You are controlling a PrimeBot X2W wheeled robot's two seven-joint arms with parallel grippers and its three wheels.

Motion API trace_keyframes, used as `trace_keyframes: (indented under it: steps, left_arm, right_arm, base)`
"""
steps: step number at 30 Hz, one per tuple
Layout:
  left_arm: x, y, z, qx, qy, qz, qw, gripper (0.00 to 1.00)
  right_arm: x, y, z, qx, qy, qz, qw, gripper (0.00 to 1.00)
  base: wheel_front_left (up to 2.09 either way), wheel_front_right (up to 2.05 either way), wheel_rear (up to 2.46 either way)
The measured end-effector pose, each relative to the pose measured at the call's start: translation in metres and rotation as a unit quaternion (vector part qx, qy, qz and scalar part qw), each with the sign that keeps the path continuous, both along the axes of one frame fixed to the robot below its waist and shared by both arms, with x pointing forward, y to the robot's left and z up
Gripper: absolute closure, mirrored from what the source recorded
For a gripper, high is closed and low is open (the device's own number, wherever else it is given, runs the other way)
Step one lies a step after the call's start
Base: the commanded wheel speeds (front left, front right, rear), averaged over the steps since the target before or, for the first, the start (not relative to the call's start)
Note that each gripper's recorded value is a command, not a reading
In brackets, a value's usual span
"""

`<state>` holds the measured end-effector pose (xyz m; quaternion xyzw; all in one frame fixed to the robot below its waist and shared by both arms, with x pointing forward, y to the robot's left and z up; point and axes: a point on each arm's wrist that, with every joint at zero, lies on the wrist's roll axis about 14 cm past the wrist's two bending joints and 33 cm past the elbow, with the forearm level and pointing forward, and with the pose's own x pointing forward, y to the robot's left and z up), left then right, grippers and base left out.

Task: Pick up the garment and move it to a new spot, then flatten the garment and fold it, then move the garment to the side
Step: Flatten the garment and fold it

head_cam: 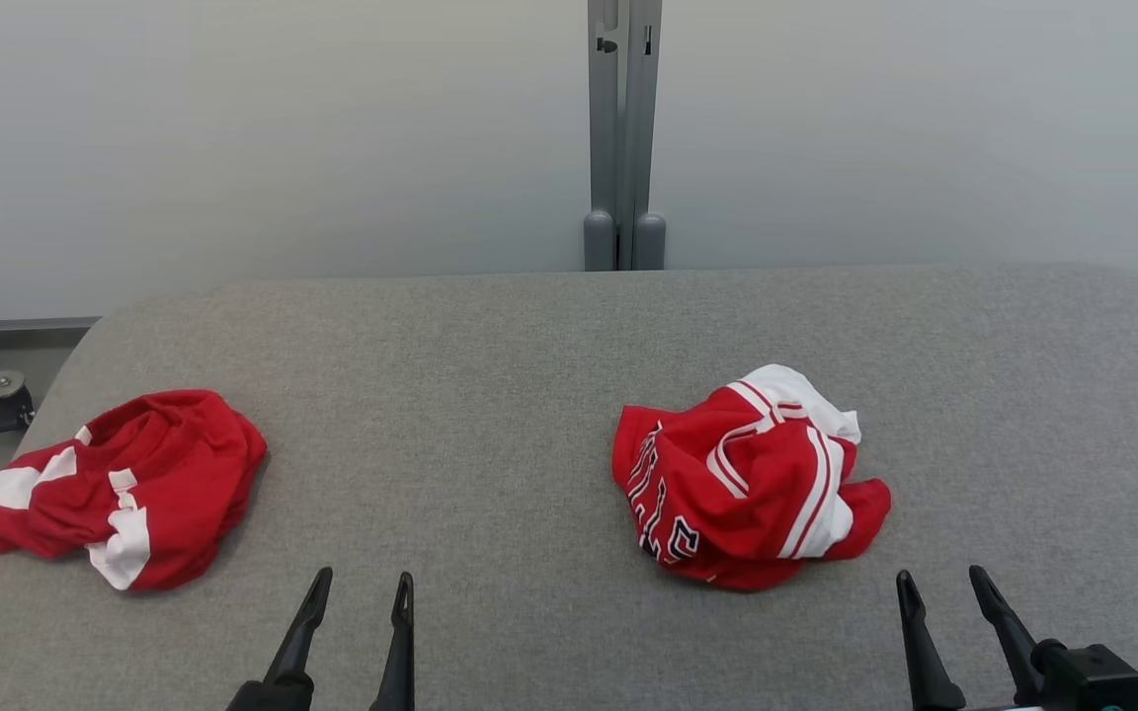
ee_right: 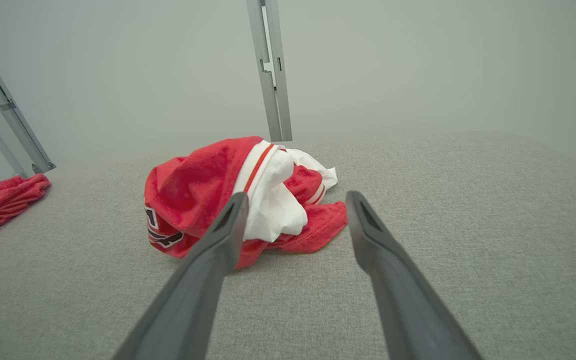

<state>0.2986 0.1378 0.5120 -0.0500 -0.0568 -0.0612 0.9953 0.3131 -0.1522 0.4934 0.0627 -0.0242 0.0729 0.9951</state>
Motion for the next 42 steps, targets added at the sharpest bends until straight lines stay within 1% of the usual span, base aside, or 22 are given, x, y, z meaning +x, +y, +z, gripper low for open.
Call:
trace_keyframes:
  steps: [19,29,36,40,42]
  left_arm:
    - [0.001,-0.002,0.003,0.002,-0.004,0.001,1.000,0.00]
    - [0.005,-0.008,0.000,0.002,0.001,-0.009,1.000,0.00]
    - [0.023,-0.039,0.005,0.006,-0.003,-0.063,0.998,0.00]
    - [0.041,-0.074,0.013,0.010,-0.014,-0.124,0.992,0.00]
    - [0.052,-0.097,0.019,0.017,-0.024,-0.164,0.986,0.00]
  right_arm:
    - [0.001,0.003,0.000,0.001,0.000,0.005,1.000,0.00]
    - [0.002,0.002,0.000,0.004,0.001,0.001,1.000,0.00]
    - [0.005,-0.007,-0.004,-0.002,0.008,-0.013,1.000,0.00]
    - [0.007,-0.017,-0.006,-0.009,0.011,-0.029,0.999,0.00]
    - [0.007,-0.022,-0.009,-0.010,0.016,-0.039,0.999,0.00]
  base:
    - [0.00,0.00,0.00]
    - [0.00,0.00,0.00]
    - [0.00,0.00,0.00]
    - [0.00,0.00,0.00]
    - [0.00,0.00,0.00]
